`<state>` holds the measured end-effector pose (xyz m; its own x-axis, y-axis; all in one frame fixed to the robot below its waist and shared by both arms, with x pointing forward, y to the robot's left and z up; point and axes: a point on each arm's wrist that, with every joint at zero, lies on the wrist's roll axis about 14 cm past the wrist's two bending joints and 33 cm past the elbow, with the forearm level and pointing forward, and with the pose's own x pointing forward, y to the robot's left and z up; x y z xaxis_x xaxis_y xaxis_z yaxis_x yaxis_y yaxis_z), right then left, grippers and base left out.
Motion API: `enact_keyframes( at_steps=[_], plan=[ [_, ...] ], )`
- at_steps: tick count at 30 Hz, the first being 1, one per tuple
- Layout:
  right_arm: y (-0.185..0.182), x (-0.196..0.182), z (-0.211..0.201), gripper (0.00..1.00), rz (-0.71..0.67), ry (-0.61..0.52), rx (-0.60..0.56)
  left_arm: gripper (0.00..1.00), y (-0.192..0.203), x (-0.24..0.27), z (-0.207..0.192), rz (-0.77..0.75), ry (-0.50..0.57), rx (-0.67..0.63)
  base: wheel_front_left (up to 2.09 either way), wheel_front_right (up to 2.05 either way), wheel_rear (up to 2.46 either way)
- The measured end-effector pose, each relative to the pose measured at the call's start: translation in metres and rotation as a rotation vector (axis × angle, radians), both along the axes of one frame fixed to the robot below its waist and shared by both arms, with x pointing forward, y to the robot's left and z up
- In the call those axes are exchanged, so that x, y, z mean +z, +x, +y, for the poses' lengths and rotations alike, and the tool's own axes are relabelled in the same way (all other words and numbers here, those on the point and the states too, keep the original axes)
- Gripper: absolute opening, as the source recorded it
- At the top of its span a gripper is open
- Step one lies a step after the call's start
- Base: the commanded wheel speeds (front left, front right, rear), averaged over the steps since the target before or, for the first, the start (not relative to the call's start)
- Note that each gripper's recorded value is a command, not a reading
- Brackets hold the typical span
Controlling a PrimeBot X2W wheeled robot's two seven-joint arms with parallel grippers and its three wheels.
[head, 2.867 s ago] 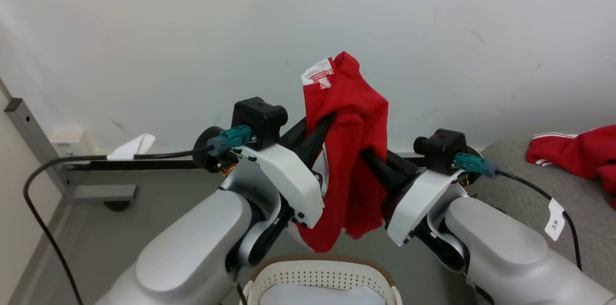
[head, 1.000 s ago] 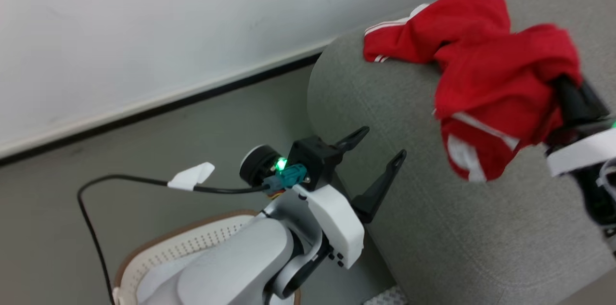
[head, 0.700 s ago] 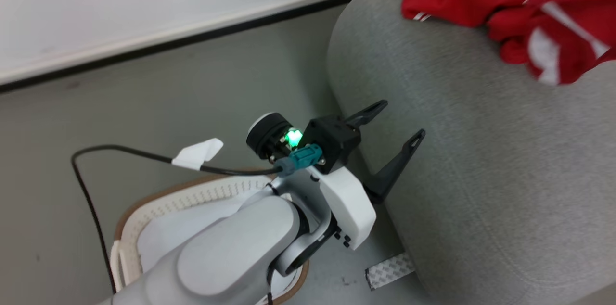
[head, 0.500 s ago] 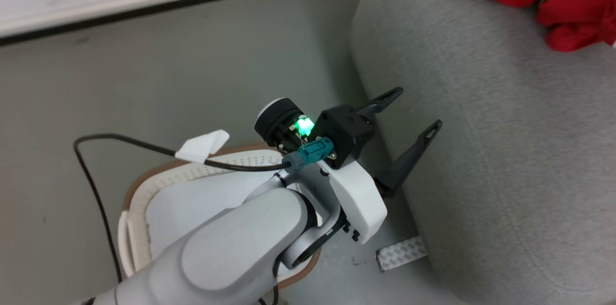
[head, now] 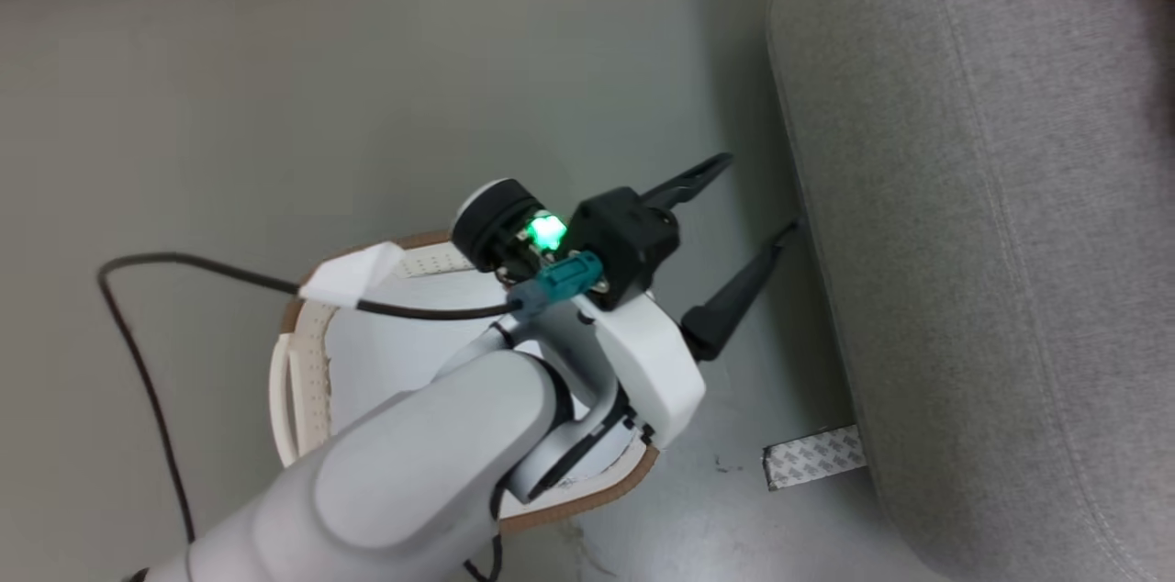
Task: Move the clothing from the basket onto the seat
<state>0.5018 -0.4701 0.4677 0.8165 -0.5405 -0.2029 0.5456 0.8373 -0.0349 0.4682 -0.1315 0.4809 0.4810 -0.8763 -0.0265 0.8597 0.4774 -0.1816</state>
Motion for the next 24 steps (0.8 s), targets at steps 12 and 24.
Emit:
enact_keyframes(
  at_steps=[12,24],
  plan=[
    [-0.053,0.010,0.039,1.00,-0.048,-0.101,0.091,1.00,-0.003,0.014,0.025,-0.024,-0.007,0.116,0.00,0.00,0.00],
    [-0.105,0.064,0.128,1.00,-0.291,-0.118,0.255,1.00,-0.035,0.027,0.092,-0.029,-0.016,0.387,0.00,0.00,0.00]
  ],
)
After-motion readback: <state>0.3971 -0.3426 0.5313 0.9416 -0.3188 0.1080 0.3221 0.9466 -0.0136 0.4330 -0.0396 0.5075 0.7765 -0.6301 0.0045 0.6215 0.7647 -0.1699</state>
